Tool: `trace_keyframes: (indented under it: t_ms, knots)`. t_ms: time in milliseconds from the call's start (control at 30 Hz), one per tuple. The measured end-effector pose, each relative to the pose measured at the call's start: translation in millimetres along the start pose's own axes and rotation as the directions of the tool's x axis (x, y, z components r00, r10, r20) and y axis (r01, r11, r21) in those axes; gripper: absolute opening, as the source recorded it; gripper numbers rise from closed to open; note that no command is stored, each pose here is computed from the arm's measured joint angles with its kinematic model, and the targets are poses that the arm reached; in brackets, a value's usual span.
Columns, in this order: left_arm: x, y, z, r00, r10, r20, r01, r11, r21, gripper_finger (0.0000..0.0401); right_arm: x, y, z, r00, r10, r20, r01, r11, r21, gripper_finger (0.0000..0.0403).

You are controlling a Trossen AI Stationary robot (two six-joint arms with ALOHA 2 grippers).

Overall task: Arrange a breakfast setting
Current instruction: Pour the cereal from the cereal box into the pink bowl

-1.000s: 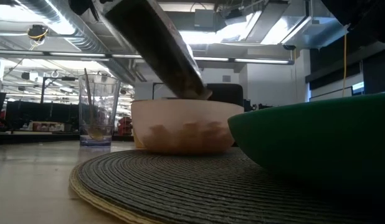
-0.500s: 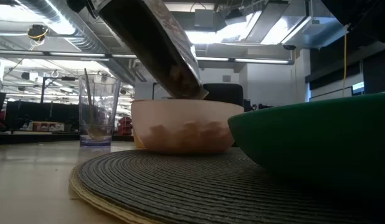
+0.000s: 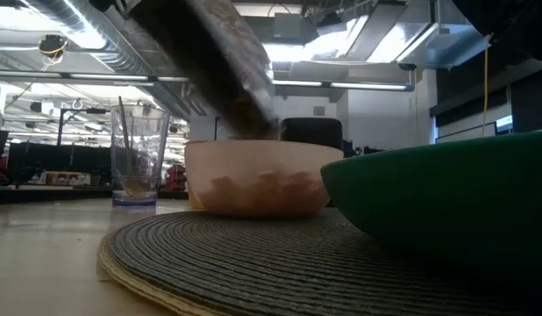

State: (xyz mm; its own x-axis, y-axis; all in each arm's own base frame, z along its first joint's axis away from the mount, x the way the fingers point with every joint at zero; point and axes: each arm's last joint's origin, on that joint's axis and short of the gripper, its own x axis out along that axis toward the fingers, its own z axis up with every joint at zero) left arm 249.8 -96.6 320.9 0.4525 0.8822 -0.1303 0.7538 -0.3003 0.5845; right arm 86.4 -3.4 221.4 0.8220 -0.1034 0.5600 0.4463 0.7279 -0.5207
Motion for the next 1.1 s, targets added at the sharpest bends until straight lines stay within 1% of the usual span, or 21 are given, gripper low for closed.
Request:
trace_keyframes:
  t_ms: [33, 67, 167, 233, 300, 367, 467, 567, 633, 700, 800, 900, 967, 1067, 1100]
  knots:
    - [1, 2, -1, 1.000, 0.000, 0.003, 0.000, 0.998, -0.062, 0.0067, 0, 0, 0, 1.000, 0.000, 0.000, 0.000, 1.000, 0.000, 0.0062]
    - [2, 2, -1, 1.000, 0.000, -0.006, -0.001, 0.997, -0.083, 0.0067, 0, 0, 0, 1.000, 0.000, 0.000, 0.000, 1.000, 0.000, 0.0062]
    - [5, -1, -1, 1.000, -0.002, -0.024, 0.002, 1.000, -0.003, 0.0067, 0, 0, 0, 1.000, -0.005, -0.004, 0.005, 1.000, 0.000, 0.0062]
    - [5, -1, -7, 1.000, -0.019, -0.001, 0.019, 0.999, -0.039, 0.0067, 0, 0, 0, 1.000, -0.006, -0.006, 0.006, 1.000, 0.000, 0.0062]
    - [7, -1, -11, 1.000, -0.007, -0.028, 0.006, 0.998, -0.057, 0.0065, 0, 0, 0, 1.000, -0.006, -0.005, 0.006, 1.000, 0.000, 0.0062]
    - [7, -1, -11, 0.999, -0.005, -0.035, 0.003, 0.999, -0.051, 0.0062, 0, 0, 0, 1.000, -0.006, -0.004, 0.006, 1.000, 0.000, 0.0062]
    - [9, -2, -10, 1.000, -0.025, -0.019, 0.024, 0.999, -0.045, 0.0058, 0, 0, 0, 1.000, -0.007, -0.004, 0.007, 1.000, -0.002, 0.0062]
    - [11, -2, -8, 0.999, -0.028, -0.031, 0.028, 1.000, -0.006, 0.0057, 0, 0, 0, 1.000, -0.007, -0.004, 0.007, 1.000, -0.003, 0.0062]
    - [11, -2, -7, 0.999, -0.037, -0.019, 0.037, 0.999, -0.008, 0.0056, 0, 0, 0, 1.000, -0.007, -0.004, 0.007, 1.000, -0.003, 0.0062]
    - [11, -3, -8, 0.999, -0.034, -0.022, 0.034, 0.999, 0.014, 0.0056, 0, 0, 0, 1.000, -0.007, -0.004, 0.007, 1.000, -0.003, 0.0062]
    - [11, -2, -7, 0.999, -0.044, -0.005, 0.043, 0.999, -0.010, 0.0056, 0, 0, 0, 1.000, -0.006, -0.004, 0.006, 1.000, -0.010, 0.0062]
    - [11, -2, -5, 0.999, -0.040, -0.013, 0.041, 0.999, 0.036, 0.0056, 0, 0, 0, 1.000, -0.006, -0.004, 0.006, 1.000, -0.019, 0.0062]
    - [12, -1, -4, 0.999, -0.049, 0.000, 0.049, 0.999, 0.009, 0.0056, 0, 0, 0, 1.000, -0.007, -0.005, 0.007, 1.000, -0.019, 0.0062]
    - [12, -1, -2, 0.999, -0.044, -0.011, 0.044, 0.998, 0.053, 0.0056, 0, 0, -1, 1.000, -0.016, -0.018, 0.016, 1.000, -0.020, 0.0062]
    - [12, 0, -1, 0.999, -0.052, 0.002, 0.051, 0.998, 0.033, 0.0056, 0, 0, -1, 1.000, -0.015, -0.019, 0.015, 1.000, -0.020, 0.0062]
